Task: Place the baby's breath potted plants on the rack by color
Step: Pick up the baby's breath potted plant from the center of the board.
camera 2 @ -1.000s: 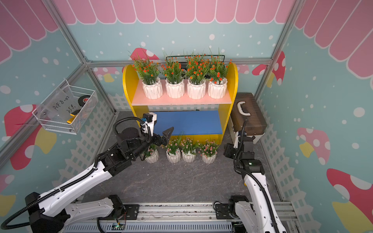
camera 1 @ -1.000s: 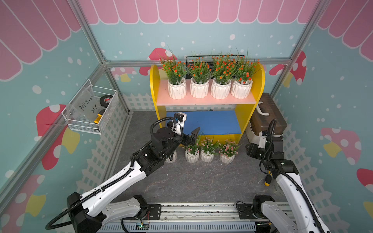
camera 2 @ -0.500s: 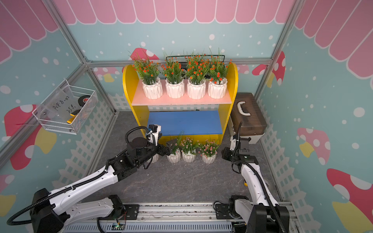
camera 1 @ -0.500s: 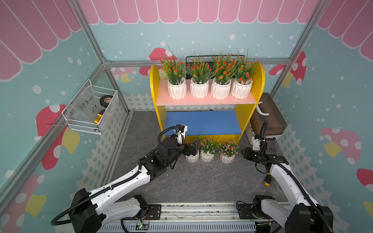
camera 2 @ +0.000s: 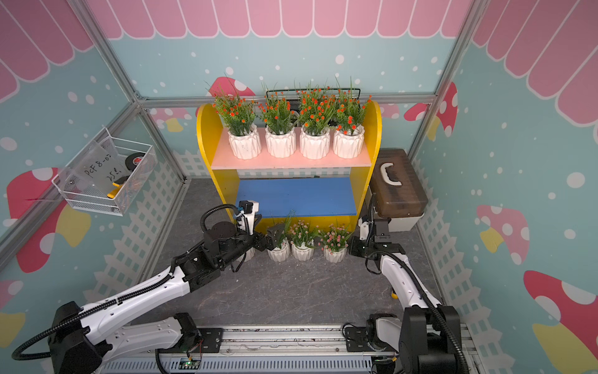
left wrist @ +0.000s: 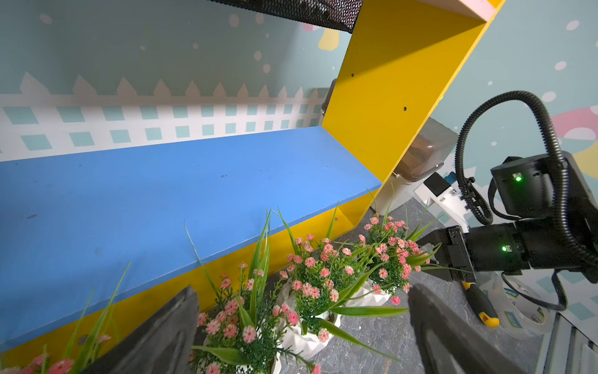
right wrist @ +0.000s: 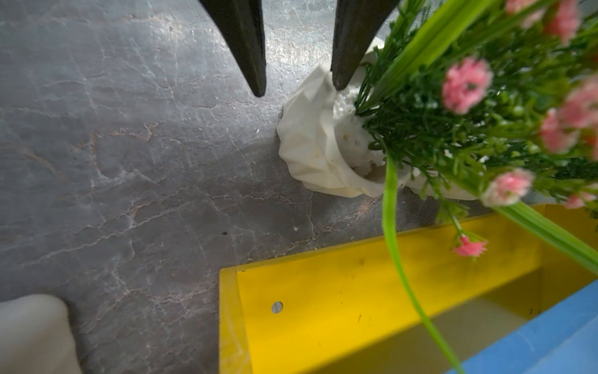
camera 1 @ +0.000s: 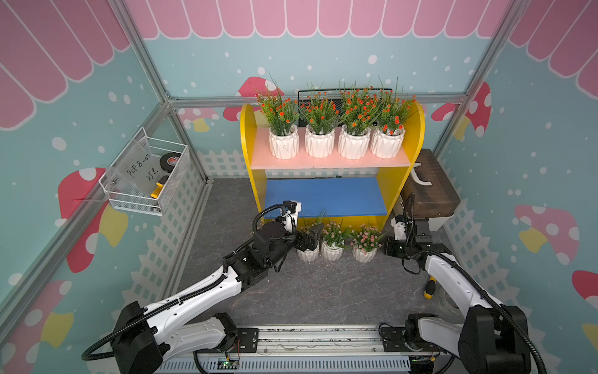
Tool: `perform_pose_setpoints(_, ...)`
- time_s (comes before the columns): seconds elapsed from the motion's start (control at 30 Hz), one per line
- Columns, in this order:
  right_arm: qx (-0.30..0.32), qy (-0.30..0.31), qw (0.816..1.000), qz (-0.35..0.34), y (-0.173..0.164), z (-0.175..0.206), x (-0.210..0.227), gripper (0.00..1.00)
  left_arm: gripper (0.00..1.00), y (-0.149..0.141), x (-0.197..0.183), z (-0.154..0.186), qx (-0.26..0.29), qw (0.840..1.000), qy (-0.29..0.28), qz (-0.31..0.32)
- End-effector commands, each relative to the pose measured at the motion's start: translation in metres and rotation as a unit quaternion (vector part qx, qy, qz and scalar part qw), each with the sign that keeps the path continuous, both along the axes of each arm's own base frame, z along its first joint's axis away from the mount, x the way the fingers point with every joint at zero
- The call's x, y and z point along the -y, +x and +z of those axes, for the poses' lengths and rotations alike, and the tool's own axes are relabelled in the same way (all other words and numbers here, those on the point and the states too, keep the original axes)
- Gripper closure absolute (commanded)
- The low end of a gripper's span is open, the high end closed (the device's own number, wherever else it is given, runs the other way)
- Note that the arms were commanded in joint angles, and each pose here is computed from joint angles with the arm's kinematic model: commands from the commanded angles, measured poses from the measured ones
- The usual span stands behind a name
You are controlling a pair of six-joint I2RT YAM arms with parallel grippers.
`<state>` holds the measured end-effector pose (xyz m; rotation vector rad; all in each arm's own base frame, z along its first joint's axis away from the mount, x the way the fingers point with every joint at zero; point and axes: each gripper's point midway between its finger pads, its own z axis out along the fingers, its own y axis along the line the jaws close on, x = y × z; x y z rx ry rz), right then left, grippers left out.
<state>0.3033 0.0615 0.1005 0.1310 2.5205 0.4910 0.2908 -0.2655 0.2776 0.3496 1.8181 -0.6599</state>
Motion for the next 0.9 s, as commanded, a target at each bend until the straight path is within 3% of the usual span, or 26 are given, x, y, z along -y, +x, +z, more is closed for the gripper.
perform_pose_setpoints(0.0, 0.024, -0.010, 1.000, 0.011, 0.014, 0.009, -0.004, 0.68, 0.01, -0.001, 0.005, 0.003, 0.000, 1.000, -0.009, -0.006)
perform_pose_setpoints(0.87, -0.017, -0.041, 0.999, 0.023, 0.020, -0.026, -0.019, 0.84, 0.01, -0.004, 0.016, -0.002, -0.002, 0.999, -0.001, -0.032)
